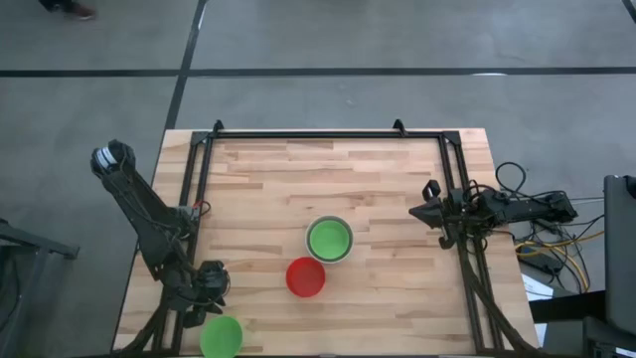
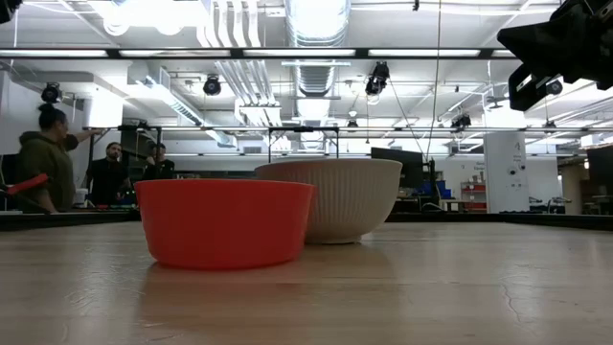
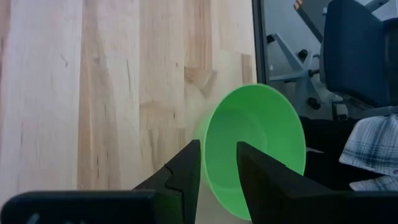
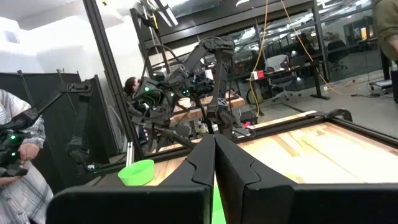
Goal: Nest bowls inside each other
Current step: Stack the bottom green bowl on the top green bowl
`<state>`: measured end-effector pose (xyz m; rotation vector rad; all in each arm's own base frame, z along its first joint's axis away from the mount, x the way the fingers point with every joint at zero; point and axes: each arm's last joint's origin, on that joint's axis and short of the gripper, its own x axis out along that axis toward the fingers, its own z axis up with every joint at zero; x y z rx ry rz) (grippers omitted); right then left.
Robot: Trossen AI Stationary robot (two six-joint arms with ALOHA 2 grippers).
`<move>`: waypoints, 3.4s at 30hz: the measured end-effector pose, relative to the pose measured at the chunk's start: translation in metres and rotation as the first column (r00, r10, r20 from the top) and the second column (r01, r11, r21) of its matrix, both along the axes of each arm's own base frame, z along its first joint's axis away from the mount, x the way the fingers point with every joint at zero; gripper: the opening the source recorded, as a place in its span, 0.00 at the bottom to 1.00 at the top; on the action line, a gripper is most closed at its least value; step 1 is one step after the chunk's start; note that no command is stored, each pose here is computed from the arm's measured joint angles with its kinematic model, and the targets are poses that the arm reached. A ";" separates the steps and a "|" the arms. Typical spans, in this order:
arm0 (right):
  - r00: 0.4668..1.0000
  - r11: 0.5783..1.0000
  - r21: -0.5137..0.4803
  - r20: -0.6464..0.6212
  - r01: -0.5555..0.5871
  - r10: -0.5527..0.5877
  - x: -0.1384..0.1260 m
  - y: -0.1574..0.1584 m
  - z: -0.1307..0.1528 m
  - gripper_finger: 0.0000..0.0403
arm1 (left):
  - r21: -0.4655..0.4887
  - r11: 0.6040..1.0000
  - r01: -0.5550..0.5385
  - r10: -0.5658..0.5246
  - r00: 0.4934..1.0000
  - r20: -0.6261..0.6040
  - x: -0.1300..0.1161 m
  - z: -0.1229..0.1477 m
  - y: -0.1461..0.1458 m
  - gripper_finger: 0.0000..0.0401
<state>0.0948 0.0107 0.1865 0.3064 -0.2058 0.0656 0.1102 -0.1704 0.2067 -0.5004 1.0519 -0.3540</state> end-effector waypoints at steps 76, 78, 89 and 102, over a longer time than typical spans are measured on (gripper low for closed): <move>1.000 1.000 0.000 0.000 0.000 0.000 0.000 0.000 0.000 0.02 | 0.038 0.998 -0.057 0.063 0.985 -0.159 0.010 -0.045 -0.038 0.02; 1.000 1.000 0.000 0.000 0.000 0.000 0.000 0.000 0.000 0.02 | 0.050 0.997 -0.058 0.065 0.988 -0.139 0.010 -0.040 -0.036 0.02; 1.000 1.000 0.000 0.000 0.000 0.000 0.000 0.000 0.000 0.02 | 0.074 0.987 -0.141 0.141 0.990 0.006 0.009 -0.012 -0.019 0.02; 1.000 1.000 0.000 0.000 0.000 0.000 0.000 0.000 0.000 0.02 | 0.103 0.981 -0.166 0.153 0.980 0.124 0.031 0.005 0.010 0.02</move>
